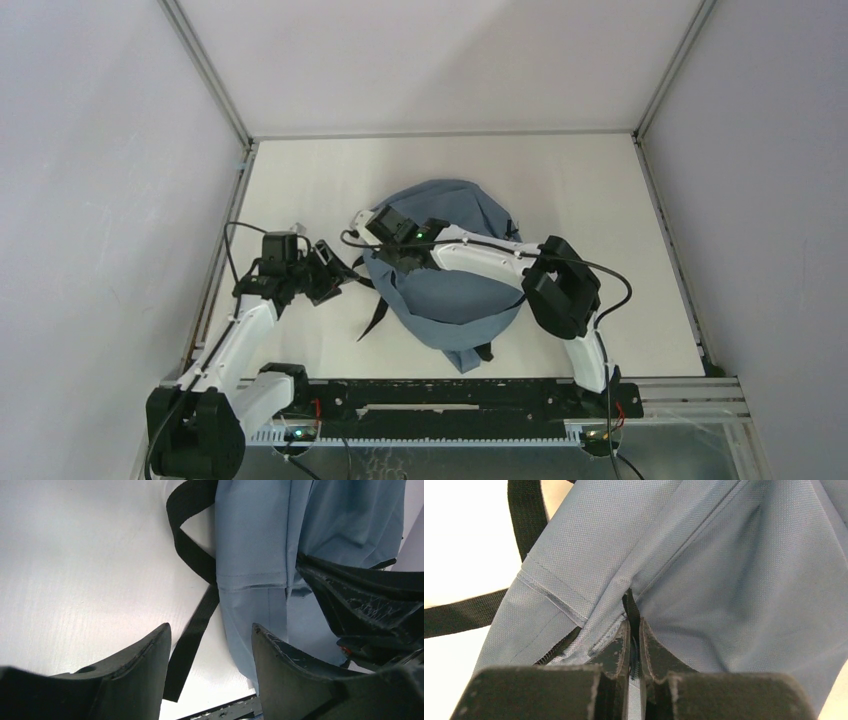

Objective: Pack the student bag
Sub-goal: Zip the student bag at the center of the board.

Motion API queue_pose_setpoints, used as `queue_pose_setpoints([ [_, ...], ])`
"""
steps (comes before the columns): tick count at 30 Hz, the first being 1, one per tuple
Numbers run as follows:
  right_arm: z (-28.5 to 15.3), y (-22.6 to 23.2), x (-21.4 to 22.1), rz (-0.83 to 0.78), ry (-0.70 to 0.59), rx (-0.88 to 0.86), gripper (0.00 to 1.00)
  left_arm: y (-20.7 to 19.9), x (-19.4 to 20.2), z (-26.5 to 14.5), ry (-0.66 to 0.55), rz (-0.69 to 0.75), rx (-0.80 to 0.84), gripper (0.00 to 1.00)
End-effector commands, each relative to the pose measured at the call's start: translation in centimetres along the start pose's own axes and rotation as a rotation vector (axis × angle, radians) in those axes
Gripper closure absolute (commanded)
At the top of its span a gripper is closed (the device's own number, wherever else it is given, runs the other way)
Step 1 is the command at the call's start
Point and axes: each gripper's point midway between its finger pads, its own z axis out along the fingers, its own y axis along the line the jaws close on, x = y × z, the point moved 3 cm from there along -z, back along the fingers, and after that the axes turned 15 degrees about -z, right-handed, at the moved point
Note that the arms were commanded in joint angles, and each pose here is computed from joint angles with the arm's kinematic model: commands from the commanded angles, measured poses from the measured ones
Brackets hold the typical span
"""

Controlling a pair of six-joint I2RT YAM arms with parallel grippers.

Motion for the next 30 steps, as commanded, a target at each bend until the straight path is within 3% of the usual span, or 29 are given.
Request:
queue_pose_setpoints([
  [1, -2.5, -3.0, -2.2, 0.124, -0.133, 0.066, 0.96, 0.1, 0.3, 0.4, 0.019, -0.013, 0.022, 0.36],
  [3, -2.5, -3.0, -2.4, 0.158, -0.154, 0.036, 0.96, 0.1, 0.3, 0.4, 0.020, -0.012, 0.023, 0.36],
  [8, -1.6, -3.0, -2.6, 0.196, -0.168, 0.004, 0.76, 0.2, 0.4, 0.5, 0.024, -0.013, 0.024, 0.36],
  [14, 0.3, -2.4, -2.4, 0.142, -0.107, 0.037, 0.67, 0.3, 0.5, 0.5, 0.027, -0.007, 0.024, 0.36],
  [23, 0.7, -3.4, -2.9, 0.154, -0.090, 0.132, 0.71, 0.7, 0.7, 0.9, 0.037, -0.010, 0.020, 0.36],
  [27, 0.6, -4.1, -3.2, 0.172, -0.093, 0.159, 0.87, 0.8, 0.8, 1.0, 0.044, -0.012, 0.021, 0.37],
  [30, 0.4, -4.4, -3.2, 0.193, -0.092, 0.157, 0.89, 0.9, 0.8, 1.1, 0.044, -0.011, 0.021, 0.37],
])
